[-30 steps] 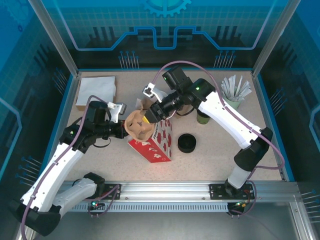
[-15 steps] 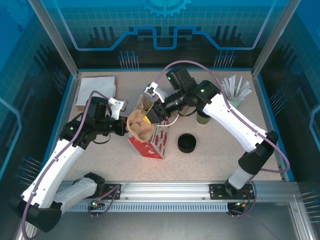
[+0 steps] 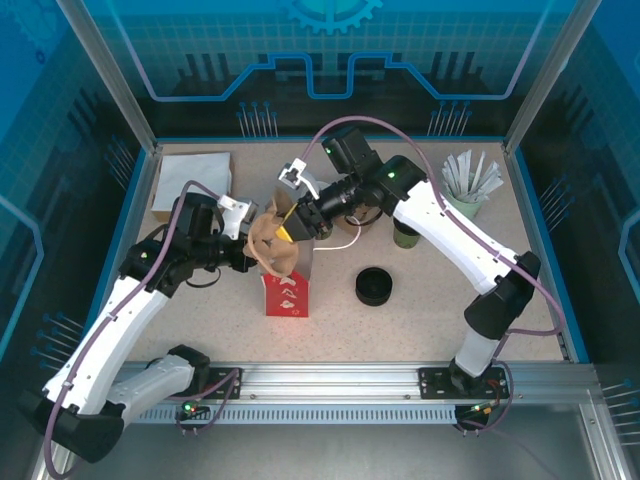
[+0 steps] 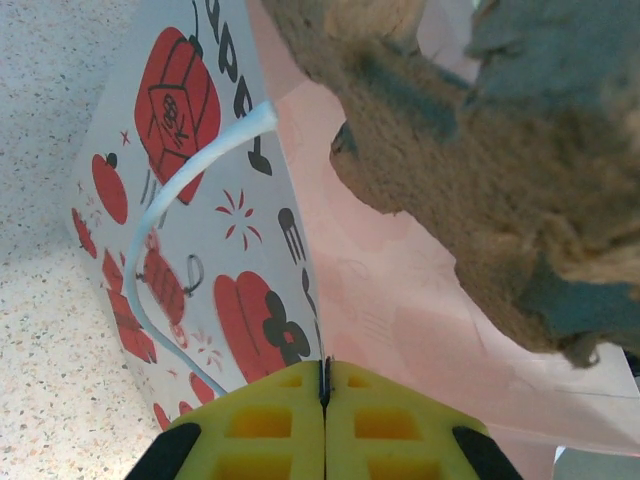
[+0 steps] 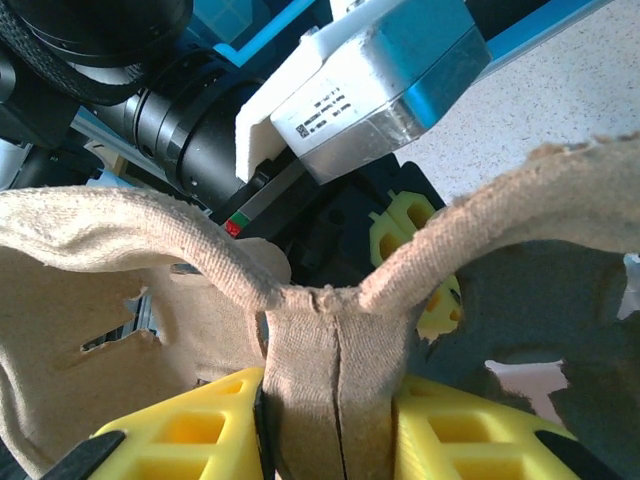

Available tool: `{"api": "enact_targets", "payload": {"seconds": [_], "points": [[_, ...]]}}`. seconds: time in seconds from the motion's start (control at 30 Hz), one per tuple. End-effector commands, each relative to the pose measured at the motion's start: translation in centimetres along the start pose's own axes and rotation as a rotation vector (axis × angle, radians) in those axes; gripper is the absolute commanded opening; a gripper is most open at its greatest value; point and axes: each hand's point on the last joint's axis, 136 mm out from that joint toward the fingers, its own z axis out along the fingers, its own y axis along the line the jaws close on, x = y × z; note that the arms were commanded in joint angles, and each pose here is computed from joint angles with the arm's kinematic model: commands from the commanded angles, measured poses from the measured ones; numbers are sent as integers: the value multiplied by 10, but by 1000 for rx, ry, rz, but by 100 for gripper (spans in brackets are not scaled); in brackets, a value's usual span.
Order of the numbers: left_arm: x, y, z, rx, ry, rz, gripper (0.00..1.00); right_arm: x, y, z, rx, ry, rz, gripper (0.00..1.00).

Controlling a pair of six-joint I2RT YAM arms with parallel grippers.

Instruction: Pack the takeout coffee

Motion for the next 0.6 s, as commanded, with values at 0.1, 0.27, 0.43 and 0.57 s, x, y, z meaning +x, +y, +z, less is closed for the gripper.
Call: {"api": "enact_targets", "payload": {"seconds": [0.1, 0.27, 0.43, 0.57], "points": [[-10, -10, -8, 38, -40, 36, 4, 7, -16, -17, 59, 1, 6, 31], [-8, -6, -4, 25, -29, 25, 4, -7, 15, -24, -59, -46, -32, 31], [-8, -4, -2, 19, -33, 25, 3, -6, 34, -30, -100, -61, -50, 32], [-9, -5, -2, 23, -37, 27, 3, -4, 46, -27, -163, -67, -47, 32]]}}
